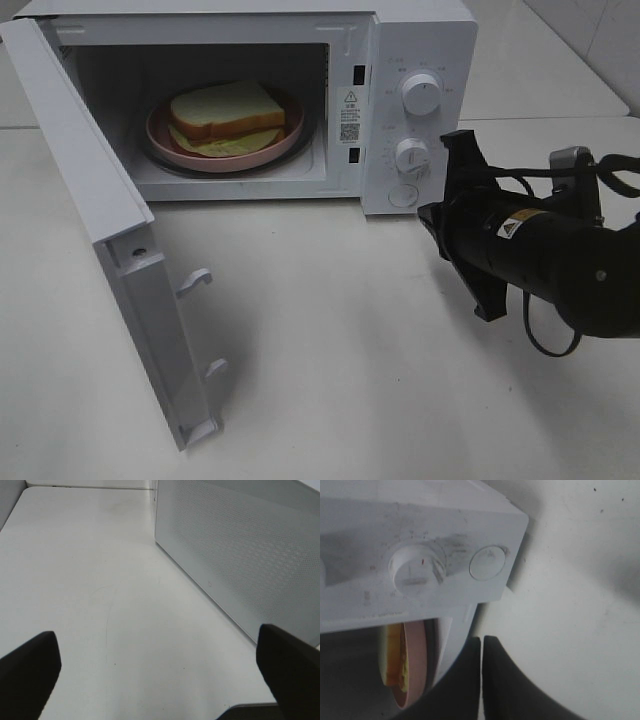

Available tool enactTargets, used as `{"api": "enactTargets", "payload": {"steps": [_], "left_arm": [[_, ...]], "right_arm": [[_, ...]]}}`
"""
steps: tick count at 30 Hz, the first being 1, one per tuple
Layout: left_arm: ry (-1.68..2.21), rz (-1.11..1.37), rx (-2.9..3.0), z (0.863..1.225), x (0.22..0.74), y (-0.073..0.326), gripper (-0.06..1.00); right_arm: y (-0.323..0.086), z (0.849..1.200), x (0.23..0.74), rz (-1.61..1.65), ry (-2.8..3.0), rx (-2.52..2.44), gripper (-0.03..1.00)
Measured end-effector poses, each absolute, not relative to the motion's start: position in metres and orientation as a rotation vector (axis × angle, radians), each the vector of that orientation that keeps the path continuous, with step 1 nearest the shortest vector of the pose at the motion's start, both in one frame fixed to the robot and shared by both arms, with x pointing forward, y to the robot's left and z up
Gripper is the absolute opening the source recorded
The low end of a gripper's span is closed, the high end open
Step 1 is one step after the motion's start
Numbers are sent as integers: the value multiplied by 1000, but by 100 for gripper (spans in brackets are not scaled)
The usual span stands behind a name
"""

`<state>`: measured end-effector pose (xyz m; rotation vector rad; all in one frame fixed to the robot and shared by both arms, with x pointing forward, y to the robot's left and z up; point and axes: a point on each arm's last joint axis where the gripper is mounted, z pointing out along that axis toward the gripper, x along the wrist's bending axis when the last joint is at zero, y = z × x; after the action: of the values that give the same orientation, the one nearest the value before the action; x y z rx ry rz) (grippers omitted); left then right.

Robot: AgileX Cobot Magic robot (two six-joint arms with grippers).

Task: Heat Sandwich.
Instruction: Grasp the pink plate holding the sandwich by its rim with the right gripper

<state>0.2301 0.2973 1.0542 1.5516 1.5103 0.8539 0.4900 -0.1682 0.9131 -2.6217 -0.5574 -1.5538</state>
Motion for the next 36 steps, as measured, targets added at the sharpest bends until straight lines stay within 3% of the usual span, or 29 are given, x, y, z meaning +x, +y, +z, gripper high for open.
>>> {"api": "enactTargets", "payload": {"steps": [22, 36], "left_arm": [[1510, 854, 1552, 1054, 230, 297, 99], [1510, 854, 1552, 1054, 230, 297, 99]], "right_arm": [[-168, 938, 446, -1123, -1794, -2404, 6], [-162, 959, 427, -792, -2658, -1609, 7]]}}
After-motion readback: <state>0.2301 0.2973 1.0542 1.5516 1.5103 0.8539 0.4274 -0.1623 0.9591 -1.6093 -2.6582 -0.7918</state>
